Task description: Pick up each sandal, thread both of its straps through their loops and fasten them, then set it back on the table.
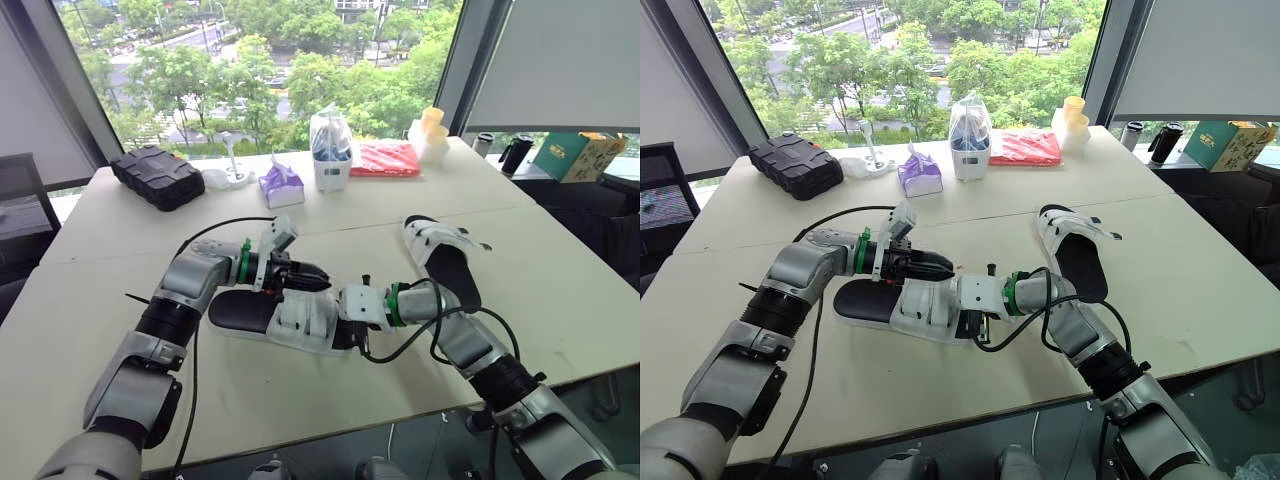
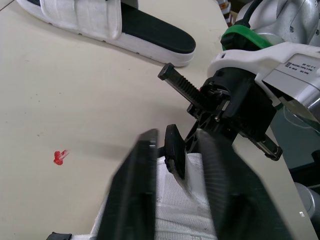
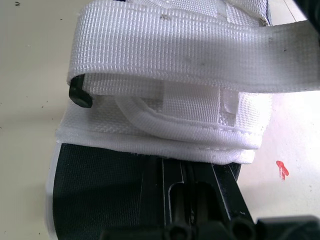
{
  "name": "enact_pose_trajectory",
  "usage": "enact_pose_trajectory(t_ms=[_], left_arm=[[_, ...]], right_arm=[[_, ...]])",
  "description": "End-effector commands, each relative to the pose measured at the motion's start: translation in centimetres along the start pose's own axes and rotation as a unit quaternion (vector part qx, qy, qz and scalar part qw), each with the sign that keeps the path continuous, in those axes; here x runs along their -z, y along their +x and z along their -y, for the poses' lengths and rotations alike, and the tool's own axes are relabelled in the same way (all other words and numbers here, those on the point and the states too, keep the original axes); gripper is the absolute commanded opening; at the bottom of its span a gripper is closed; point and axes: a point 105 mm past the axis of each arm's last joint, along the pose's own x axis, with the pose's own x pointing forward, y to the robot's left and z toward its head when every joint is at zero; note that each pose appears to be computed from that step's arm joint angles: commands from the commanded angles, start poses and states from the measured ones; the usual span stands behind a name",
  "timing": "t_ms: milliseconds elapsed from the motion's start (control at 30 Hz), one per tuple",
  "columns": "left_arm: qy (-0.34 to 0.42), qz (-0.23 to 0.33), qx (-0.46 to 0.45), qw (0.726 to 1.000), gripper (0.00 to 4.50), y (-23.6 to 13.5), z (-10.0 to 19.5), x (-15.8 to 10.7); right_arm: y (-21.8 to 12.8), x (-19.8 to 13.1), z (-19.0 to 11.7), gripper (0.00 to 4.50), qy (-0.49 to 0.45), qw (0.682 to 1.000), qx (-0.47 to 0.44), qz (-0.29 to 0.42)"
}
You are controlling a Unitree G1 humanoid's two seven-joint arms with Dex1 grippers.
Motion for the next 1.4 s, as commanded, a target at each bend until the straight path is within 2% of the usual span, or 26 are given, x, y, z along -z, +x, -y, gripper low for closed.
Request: enact_pose_trajectory(t_ms=[33, 100, 300, 600, 1000, 1333, 1367, 1400], left_arm=[[0.017, 0.008, 0.011, 1.000, 0.07, -0.1, 0.3, -1.3], [0.016, 0.015, 0.020, 1.000, 0.07, -0.2, 0.6, -1.6], [-0.027, 0.087, 0.047, 0.995, 0.07, -1.0, 0.9, -4.3], [-0.013, 0.119, 0.040, 0.992, 0.07, -1.1, 0.2, -5.3], [0.023, 0.061, -0.059, 0.996, 0.07, 0.0, -3.4, -1.2], [0.083, -0.021, -0.047, 0.995, 0.07, 1.8, -3.3, 2.1], [0.085, -0.028, -0.043, 0.995, 0.71, 2.0, -3.2, 2.3], [0.092, -0.042, -0.043, 0.994, 1.03, 2.1, -3.3, 2.7]], right_arm=[[0.4, 3.6, -2.2, 0.00, 0.039, 0.997, -0.034, -0.064], [0.4, 3.5, -2.3, 0.00, 0.040, 0.997, -0.034, -0.064], [0.4, 3.5, -2.3, 0.00, 0.041, 0.997, -0.036, -0.063], [0.3, 3.4, -2.7, 0.00, 0.042, 0.996, -0.039, -0.062], [0.1, 3.5, -2.8, 0.00, 0.045, 0.996, -0.038, -0.064], [0.0, 3.6, -2.9, 0.00, 0.045, 0.996, -0.038, -0.067], [0.0, 3.6, -2.9, 0.00, 0.045, 0.996, -0.038, -0.067], [0.0, 3.6, -2.9, 0.00, 0.045, 0.996, -0.038, -0.067]])
